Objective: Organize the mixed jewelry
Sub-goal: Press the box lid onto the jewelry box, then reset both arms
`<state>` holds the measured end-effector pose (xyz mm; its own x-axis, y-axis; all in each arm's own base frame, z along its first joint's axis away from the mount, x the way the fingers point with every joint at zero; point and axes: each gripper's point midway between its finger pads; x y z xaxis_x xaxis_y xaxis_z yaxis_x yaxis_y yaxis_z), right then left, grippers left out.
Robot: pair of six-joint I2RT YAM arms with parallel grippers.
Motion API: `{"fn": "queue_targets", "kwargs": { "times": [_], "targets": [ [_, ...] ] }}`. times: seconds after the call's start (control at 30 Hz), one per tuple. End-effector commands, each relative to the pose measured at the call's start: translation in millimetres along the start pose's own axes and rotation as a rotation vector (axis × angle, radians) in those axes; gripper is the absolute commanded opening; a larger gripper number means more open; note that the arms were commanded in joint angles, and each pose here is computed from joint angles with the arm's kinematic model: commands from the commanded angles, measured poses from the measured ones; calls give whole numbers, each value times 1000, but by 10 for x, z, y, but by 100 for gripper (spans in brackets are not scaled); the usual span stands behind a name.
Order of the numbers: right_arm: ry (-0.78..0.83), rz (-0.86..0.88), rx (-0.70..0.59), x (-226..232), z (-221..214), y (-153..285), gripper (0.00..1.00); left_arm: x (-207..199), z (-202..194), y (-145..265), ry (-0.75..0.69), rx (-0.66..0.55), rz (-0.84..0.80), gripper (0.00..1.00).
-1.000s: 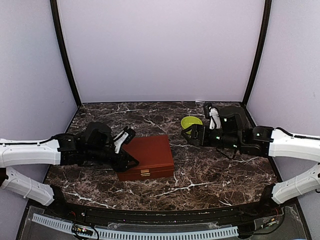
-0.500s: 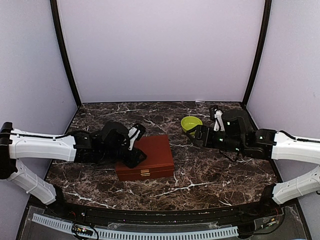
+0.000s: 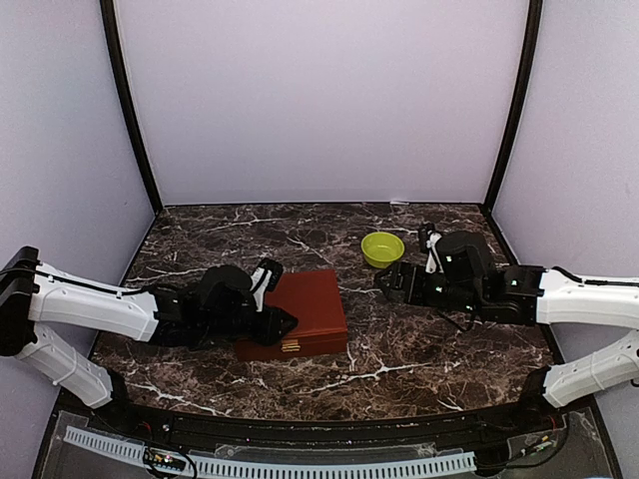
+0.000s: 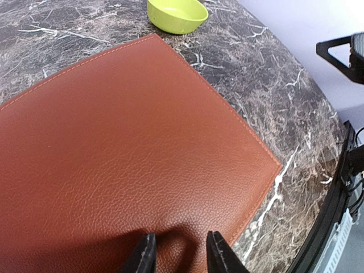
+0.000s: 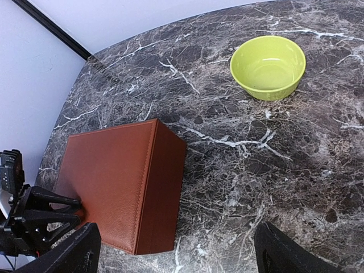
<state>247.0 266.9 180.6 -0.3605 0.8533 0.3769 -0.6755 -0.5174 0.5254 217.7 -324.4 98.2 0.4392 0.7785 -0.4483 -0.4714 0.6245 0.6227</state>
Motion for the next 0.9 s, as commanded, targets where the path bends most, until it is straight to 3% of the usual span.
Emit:
{"fn": "queue_targets", "kwargs": {
  "times": [0.0,0.1,0.23,0.33,0.5,0.63,0.87],
  "targets": [
    [-15,4,-44,12,70,48,95,410,-705,-87,26,230,118,34],
    [-13,1,-49,11,85,62,95,300,-470,-57,-16,172,107,46],
    [-10,12,-58,30,112,78,97,100,-37,-3,-51,42,81,80],
    [5,29,-78,66,164,89,98,-54,237,-6,-93,-15,64,94],
    [45,28,-83,28,249,-6,98,-145,682,-99,-112,-56,25,97],
    [24,-26,-76,-293,312,-202,98,-17,981,-172,-94,-95,-23,97],
    [44,-167,-110,-994,489,-373,98,868,1539,-90,-42,-203,80,97]
  ]
}}
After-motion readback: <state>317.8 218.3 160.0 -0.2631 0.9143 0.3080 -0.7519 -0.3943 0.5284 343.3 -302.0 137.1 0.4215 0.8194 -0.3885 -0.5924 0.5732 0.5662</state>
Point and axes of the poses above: each gripper's point midway between its finger pads, its own y axis back along the fingers, its own x axis along the line the jaws close on, z = x × y, and after that the axes turned 8 degrees about y, right-handed
